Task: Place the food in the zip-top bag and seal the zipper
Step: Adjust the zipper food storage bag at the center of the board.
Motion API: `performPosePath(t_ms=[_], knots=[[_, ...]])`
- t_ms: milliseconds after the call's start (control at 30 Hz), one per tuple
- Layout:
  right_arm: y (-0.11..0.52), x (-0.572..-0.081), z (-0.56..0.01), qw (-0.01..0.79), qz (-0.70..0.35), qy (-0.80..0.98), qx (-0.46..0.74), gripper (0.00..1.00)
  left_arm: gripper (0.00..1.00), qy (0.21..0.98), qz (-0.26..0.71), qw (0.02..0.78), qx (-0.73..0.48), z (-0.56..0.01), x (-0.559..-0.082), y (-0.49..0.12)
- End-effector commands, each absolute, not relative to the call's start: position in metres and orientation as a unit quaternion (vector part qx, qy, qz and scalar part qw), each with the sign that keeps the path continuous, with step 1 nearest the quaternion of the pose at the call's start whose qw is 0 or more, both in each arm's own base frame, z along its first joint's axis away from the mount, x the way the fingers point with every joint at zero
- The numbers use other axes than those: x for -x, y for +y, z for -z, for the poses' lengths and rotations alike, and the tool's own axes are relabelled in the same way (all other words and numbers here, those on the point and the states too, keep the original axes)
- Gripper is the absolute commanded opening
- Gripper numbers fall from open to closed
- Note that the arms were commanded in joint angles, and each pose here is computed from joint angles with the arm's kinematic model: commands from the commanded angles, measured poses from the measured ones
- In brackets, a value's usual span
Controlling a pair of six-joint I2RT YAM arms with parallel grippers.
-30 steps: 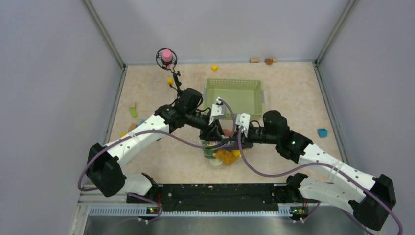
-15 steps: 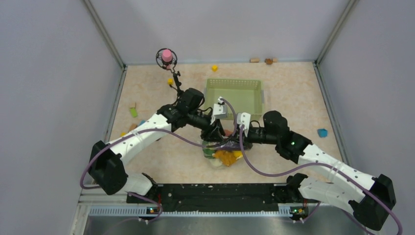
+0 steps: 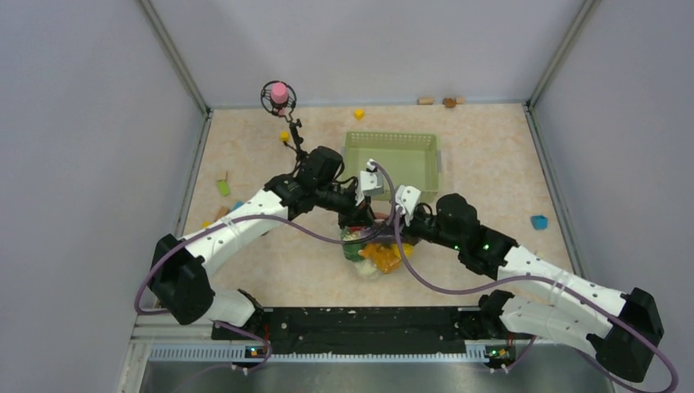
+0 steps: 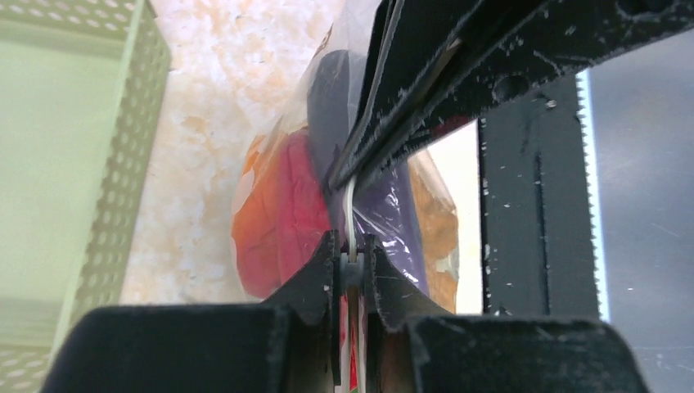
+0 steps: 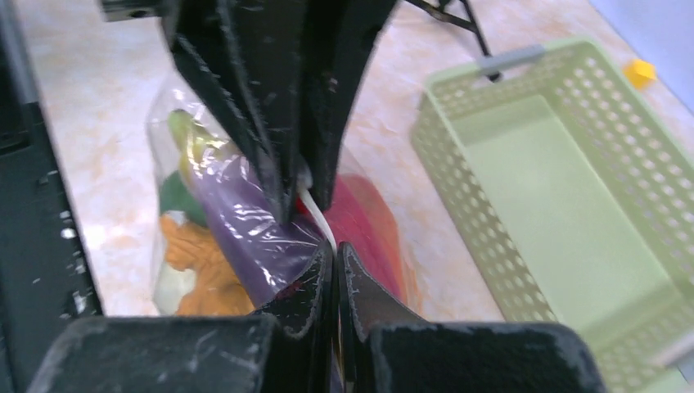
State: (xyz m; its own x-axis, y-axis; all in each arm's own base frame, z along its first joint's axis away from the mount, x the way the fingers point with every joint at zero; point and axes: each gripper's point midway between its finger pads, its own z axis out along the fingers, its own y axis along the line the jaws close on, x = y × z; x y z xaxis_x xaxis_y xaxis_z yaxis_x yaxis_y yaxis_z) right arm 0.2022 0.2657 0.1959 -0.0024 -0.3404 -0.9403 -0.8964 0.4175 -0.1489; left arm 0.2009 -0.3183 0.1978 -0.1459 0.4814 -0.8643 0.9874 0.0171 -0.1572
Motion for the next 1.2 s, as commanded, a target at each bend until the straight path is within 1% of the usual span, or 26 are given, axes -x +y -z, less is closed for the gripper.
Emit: performPosePath(t_ms=[0, 133, 200, 267, 400, 500, 533, 600, 633, 667, 700, 733, 833, 967, 1000, 1033, 1100, 1133, 1167], knots=[[0.194, -0.26, -0.195, 0.587, -0.058, 0.742, 0.318, 0.0, 0.0, 0.665, 0.35, 0.325, -0.575, -0.2, -0.206, -0.298], [0.164, -0.27, -0.182, 0.583, 0.02, 0.765, 0.272, 0.0, 0.0, 0.682, 0.306, 0.334, -0.574, -0.188, -0.208, -0.28], [0.159, -0.271, -0.176, 0.576, 0.036, 0.772, 0.265, 0.0, 0.0, 0.695, 0.279, 0.339, -0.57, -0.183, -0.212, -0.271], [0.162, -0.271, -0.173, 0.577, 0.03, 0.772, 0.266, 0.0, 0.0, 0.703, 0.261, 0.343, -0.565, -0.181, -0.215, -0.264], [0.192, -0.262, -0.18, 0.595, -0.046, 0.738, 0.315, 0.0, 0.0, 0.695, 0.261, 0.35, -0.572, -0.185, -0.21, -0.261], [0.233, -0.235, -0.2, 0.612, -0.149, 0.659, 0.41, 0.0, 0.0, 0.678, 0.276, 0.358, -0.58, -0.189, -0.206, -0.265], [0.245, -0.224, -0.21, 0.619, -0.183, 0.63, 0.433, 0.02, 0.0, 0.672, 0.283, 0.359, -0.582, -0.191, -0.204, -0.267], [0.26, -0.206, -0.228, 0.628, -0.233, 0.58, 0.463, 0.26, 0.0, 0.659, 0.3, 0.36, -0.588, -0.196, -0.199, -0.272], [0.264, -0.201, -0.235, 0.632, -0.248, 0.565, 0.468, 0.36, 0.0, 0.653, 0.306, 0.362, -0.591, -0.199, -0.198, -0.274], [0.269, -0.195, -0.24, 0.631, -0.263, 0.553, 0.477, 0.45, 0.0, 0.647, 0.312, 0.362, -0.594, -0.201, -0.196, -0.275], [0.272, -0.19, -0.244, 0.628, -0.276, 0.543, 0.484, 0.5, 0.0, 0.64, 0.317, 0.364, -0.597, -0.203, -0.194, -0.277], [0.276, -0.185, -0.245, 0.622, -0.289, 0.536, 0.492, 0.54, 0.0, 0.634, 0.322, 0.365, -0.601, -0.205, -0.193, -0.278], [0.292, -0.174, -0.246, 0.596, -0.327, 0.52, 0.518, 0.58, 0.0, 0.613, 0.341, 0.367, -0.611, -0.214, -0.185, -0.281], [0.309, -0.173, -0.241, 0.578, -0.35, 0.505, 0.538, 0.59, 0.0, 0.59, 0.368, 0.37, -0.616, -0.223, -0.176, -0.287], [0.312, -0.177, -0.239, 0.579, -0.35, 0.508, 0.533, 0.58, 0.0, 0.587, 0.373, 0.37, -0.616, -0.224, -0.175, -0.288], [0.314, -0.181, -0.239, 0.583, -0.347, 0.509, 0.53, 0.53, 0.0, 0.586, 0.377, 0.368, -0.616, -0.224, -0.174, -0.289], [0.317, -0.188, -0.235, 0.584, -0.342, 0.521, 0.521, 0.29, 0.0, 0.587, 0.38, 0.366, -0.614, -0.225, -0.174, -0.29], [0.317, -0.192, -0.232, 0.582, -0.336, 0.531, 0.516, 0.11, 0.0, 0.589, 0.379, 0.367, -0.612, -0.225, -0.176, -0.291], [0.317, -0.197, -0.227, 0.58, -0.33, 0.544, 0.508, 0.0, 0.0, 0.593, 0.378, 0.369, -0.608, -0.225, -0.178, -0.292]])
